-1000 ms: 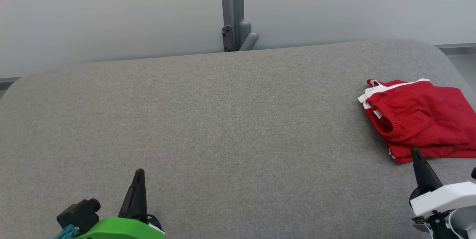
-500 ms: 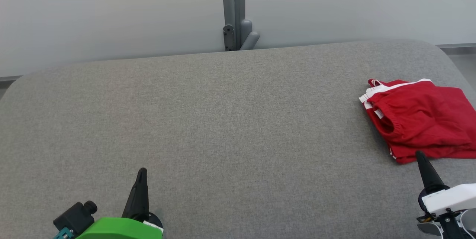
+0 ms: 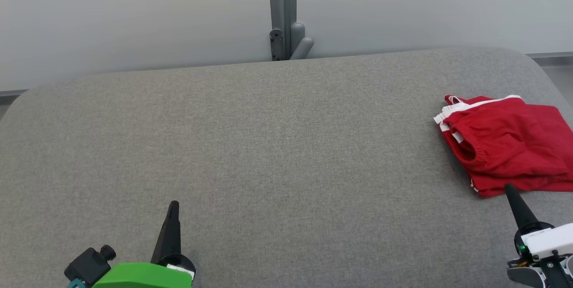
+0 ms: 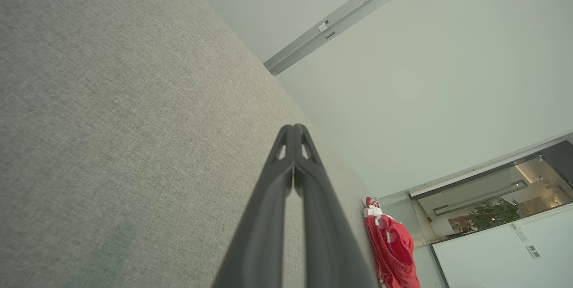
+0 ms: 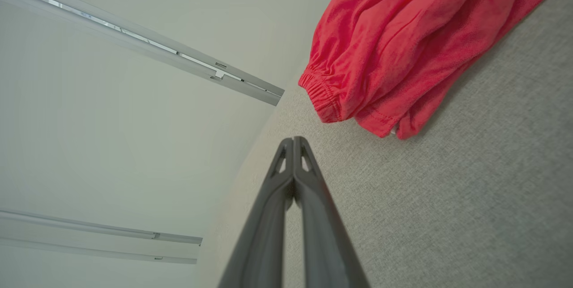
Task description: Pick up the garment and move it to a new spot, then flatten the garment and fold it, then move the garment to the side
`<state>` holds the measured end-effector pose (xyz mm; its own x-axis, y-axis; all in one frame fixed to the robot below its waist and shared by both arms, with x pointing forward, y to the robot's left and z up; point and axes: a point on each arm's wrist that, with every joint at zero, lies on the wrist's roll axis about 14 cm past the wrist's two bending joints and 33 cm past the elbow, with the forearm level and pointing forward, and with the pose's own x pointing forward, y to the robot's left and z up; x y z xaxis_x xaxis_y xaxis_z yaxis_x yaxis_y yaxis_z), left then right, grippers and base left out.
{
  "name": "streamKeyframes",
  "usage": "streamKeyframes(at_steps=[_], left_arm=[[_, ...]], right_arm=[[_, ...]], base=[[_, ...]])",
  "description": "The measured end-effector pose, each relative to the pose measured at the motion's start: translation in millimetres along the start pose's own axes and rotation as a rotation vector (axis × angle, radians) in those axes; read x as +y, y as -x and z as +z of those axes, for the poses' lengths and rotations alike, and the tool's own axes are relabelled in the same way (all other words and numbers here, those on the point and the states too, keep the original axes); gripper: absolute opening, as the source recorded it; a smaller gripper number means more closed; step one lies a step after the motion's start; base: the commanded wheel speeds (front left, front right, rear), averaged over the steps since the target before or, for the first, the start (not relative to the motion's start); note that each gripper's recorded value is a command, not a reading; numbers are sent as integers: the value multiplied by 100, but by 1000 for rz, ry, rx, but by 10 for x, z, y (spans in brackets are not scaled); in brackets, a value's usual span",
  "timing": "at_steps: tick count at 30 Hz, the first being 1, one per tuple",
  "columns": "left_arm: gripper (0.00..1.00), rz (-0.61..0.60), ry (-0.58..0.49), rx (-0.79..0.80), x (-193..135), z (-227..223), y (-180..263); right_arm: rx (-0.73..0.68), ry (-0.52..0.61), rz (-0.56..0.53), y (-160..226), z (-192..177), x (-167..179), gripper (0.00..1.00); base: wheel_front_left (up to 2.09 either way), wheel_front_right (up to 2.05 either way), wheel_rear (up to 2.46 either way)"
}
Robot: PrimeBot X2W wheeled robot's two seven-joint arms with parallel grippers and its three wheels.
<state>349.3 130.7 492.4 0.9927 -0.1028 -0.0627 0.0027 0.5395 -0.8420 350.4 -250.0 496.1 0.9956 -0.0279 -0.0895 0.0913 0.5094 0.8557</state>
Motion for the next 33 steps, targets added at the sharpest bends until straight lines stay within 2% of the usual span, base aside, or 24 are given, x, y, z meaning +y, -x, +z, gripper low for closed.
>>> streamKeyframes(at_steps=[33], left_arm=[[0, -15, 314, -50, -39, 35, -10]], right_arm=[[4, -305, 24, 15, 71, -39, 0]], base=[[0, 0, 0]])
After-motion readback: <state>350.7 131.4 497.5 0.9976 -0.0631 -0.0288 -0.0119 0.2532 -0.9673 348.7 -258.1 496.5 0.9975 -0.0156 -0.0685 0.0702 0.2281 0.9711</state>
